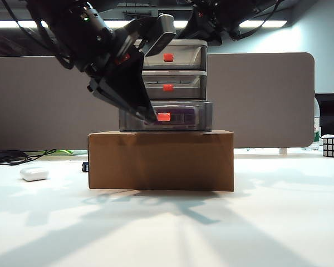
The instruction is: Open the third layer of the drawer on the table, pick up a pack of napkins on the table and put it in, and finally close the drawer.
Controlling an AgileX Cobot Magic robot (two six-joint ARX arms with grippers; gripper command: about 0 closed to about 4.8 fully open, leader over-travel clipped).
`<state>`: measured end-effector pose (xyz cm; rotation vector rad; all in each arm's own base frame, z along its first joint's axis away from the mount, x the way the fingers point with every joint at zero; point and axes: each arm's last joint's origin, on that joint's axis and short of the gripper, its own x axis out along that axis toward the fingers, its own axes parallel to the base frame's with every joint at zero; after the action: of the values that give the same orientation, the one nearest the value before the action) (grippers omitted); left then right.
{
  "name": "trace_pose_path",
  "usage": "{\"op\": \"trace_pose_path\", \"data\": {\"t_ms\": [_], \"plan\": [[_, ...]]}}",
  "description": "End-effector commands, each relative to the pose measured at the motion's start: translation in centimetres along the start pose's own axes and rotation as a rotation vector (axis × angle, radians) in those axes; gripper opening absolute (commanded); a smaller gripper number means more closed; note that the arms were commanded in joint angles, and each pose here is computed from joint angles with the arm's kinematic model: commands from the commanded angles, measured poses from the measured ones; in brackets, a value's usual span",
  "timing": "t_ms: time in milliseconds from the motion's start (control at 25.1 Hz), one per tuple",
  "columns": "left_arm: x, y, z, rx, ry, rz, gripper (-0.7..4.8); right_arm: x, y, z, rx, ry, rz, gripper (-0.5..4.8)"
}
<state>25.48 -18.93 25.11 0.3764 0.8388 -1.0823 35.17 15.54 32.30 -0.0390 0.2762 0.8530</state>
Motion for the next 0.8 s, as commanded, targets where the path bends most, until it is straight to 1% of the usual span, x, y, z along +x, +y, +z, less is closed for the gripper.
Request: {"op": "trace_pose_path", "data": {"t_ms": [40,80,199,279,318,398,597,677,796], "plan": [[0.0,0.5,0.7,0.02,-0.056,0.093,-0.04,0.1,0.0,-0.6,0.022,0.047,0.0,-0.06],[0.0,0.6,0.9,0.031,-0.077,0.128,-0.04,0.1,0.0,-0.7,0.022,0.05,0.0,-0.06],[0.2,0.9,1.4,0.048,-0.121,0.162,-0.04,0.1,0.0,-0.7,0.014,0.05,0.0,-0.06],[0.5,1.2,1.6,0.064,-0.141,0.18,-0.04,0.1,0.0,-0.7,0.004,0.05,0.0,-0.06],[0.8,1.5,1.8,0.071,-0.148,0.218,-0.04,0.1,0.0,-0.7,0.002,0.05,0.001,-0.06],[1.5,1.9,1.9,0.08,-0.165,0.242,-0.04,0.1,0.0,-0.7,0.001,0.05,0.004,-0.06],[2.5,2.6,2.0,0.083,-0.178,0.302,-0.04,0.1,0.0,-0.6,0.001,0.05,0.003,-0.06],[2.7,2.6,1.9,0.088,-0.194,0.311,-0.04,0.1,0.0,-0.7,0.0,0.05,0.003,-0.06],[3.0,2.5,1.8,0.092,-0.201,0.352,-0.04,0.1,0.0,-0.7,-0.002,0.05,0.003,-0.06]]}}
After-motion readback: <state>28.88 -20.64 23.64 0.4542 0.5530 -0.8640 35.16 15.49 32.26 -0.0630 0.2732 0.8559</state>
